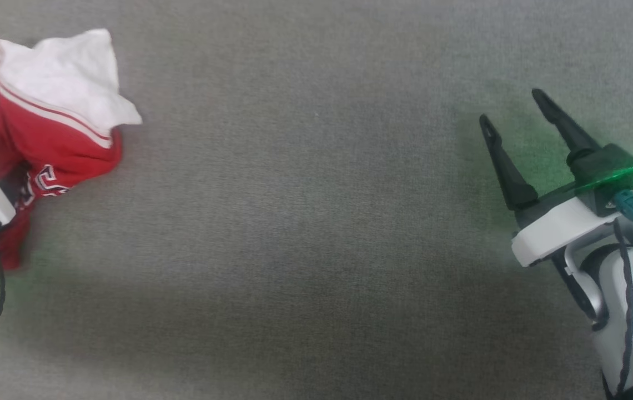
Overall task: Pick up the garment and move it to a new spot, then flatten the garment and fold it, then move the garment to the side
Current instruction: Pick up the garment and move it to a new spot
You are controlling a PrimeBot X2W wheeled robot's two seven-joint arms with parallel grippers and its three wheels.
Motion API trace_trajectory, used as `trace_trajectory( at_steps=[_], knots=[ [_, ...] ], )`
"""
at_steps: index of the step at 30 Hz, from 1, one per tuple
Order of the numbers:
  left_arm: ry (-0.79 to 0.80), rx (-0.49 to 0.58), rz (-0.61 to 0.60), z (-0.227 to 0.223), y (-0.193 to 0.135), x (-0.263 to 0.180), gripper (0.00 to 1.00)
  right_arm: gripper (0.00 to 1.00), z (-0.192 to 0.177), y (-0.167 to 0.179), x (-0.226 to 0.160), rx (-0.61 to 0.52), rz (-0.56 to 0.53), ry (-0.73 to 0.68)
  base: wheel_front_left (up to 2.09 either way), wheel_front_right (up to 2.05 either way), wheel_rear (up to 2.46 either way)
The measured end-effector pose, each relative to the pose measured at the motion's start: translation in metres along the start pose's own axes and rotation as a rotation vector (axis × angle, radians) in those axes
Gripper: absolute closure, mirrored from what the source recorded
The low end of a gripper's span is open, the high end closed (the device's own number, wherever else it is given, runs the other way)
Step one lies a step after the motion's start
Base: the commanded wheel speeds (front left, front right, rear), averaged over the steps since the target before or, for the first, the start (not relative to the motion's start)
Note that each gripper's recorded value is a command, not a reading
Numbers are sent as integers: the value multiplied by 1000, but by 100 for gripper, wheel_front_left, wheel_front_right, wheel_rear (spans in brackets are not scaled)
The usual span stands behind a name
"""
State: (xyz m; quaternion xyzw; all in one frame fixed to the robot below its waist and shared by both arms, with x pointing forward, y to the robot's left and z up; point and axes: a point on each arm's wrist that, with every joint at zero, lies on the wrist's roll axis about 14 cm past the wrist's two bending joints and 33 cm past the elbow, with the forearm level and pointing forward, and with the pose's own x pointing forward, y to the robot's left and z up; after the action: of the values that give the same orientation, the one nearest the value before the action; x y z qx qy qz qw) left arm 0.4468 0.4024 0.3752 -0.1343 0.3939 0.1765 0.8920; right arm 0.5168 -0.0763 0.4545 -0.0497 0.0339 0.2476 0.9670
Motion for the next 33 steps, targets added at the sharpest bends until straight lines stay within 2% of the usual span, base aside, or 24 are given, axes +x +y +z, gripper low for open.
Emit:
trace_trajectory(
  at_steps=[7, 8, 9, 10, 15, 19, 27, 28, 33],
  knots=[
    [67, 12, 12, -10, -10, 19, 0, 0, -12, -7, -2, -1, -15, 30, 0, 0, 0],
    [67, 9, 13, -10, -10, 19, 18, 0, -11, -8, -2, -3, -15, 30, 0, 0, 0],
    [57, 15, 11, -9, -11, 19, 65, 0, -10, -8, -2, -5, -16, 30, 0, 0, 0],
    [48, 22, 10, -8, -12, 18, 100, 0, -10, -7, -2, -6, -16, 30, 0, 0, 0],
    [-27, 26, -6, 6, -14, 8, 100, 0, 0, -4, -2, -3, -18, 11, 0, 0, 0],
    [-160, 44, -10, 43, -5, -15, 100, 0, 11, 0, -7, 8, -20, -12, 0, 0, 0],
    [-472, 114, -10, 121, 20, -91, 100, 0, 41, 16, -21, 24, -25, -83, 0, 0, 0],
    [-472, 114, -10, 121, 20, -91, 100, 0, 41, 16, -21, 24, -25, -83, 0, 0, 0],
    [-645, 151, -16, 161, 32, -149, 100, 0, 64, 29, -29, 25, -16, -138, 0, 0, 0]
  ],
)
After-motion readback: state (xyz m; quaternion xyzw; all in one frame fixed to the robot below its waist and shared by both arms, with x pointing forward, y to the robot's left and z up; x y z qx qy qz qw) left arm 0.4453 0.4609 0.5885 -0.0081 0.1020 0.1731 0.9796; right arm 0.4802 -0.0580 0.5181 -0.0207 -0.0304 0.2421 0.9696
